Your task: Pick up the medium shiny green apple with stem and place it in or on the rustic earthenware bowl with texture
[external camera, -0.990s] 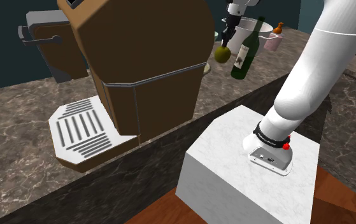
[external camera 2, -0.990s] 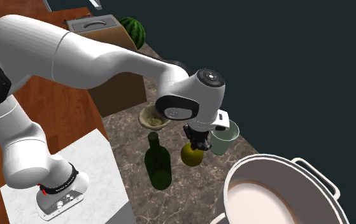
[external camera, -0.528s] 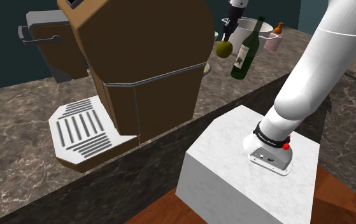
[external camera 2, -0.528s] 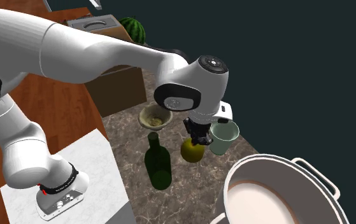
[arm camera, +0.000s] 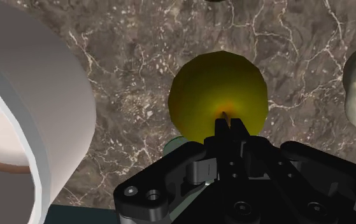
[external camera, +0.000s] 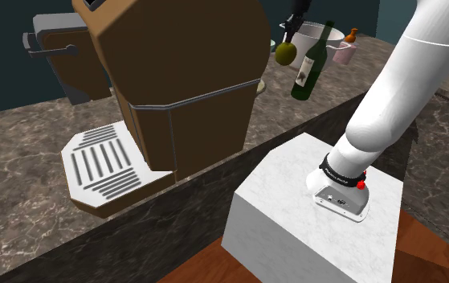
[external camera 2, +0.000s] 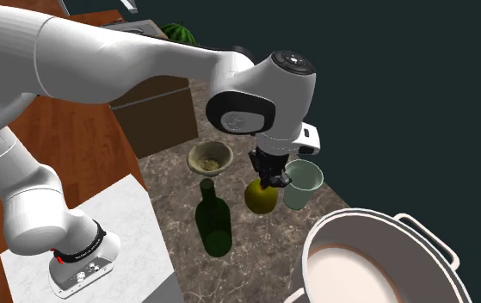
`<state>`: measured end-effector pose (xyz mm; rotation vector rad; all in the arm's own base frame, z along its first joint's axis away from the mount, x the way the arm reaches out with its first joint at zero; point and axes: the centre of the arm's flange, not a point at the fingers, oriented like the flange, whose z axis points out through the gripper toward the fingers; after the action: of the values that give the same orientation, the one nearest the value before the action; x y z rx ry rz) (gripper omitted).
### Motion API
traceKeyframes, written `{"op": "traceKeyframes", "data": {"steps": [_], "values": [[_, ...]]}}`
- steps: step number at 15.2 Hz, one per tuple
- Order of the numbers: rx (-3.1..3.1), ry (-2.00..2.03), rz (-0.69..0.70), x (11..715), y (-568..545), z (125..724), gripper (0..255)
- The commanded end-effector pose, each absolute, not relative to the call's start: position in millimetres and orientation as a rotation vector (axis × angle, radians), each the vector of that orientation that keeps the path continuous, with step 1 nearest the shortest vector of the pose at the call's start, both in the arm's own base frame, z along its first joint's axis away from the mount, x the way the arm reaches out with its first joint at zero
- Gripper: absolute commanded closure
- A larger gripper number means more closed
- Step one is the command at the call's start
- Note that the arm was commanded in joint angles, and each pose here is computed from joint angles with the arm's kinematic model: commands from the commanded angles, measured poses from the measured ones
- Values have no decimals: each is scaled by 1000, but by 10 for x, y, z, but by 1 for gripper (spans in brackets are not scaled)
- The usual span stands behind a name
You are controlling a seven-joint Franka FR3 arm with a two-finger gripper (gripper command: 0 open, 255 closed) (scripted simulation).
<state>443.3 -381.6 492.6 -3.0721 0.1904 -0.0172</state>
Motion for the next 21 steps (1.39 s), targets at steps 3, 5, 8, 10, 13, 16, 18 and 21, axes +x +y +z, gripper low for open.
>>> {"op": "traceKeyframes", "data": {"steps": [3,5,8,10,13,16,18,21], "values": [[-3072,191,-17,4433,-3798,5150,255],[-3072,191,-17,4433,-3798,5256,255],[-3072,191,-17,4433,-3798,5414,255],[-3072,191,-17,4433,-3798,5520,255],[-3072,191,-17,4433,-3798,5652,255],[-3072,191,-17,4466,-3415,5748,255],[-3072,191,-17,4488,-3160,5811,255],[-3072,191,-17,4521,-2777,5907,255]]}}
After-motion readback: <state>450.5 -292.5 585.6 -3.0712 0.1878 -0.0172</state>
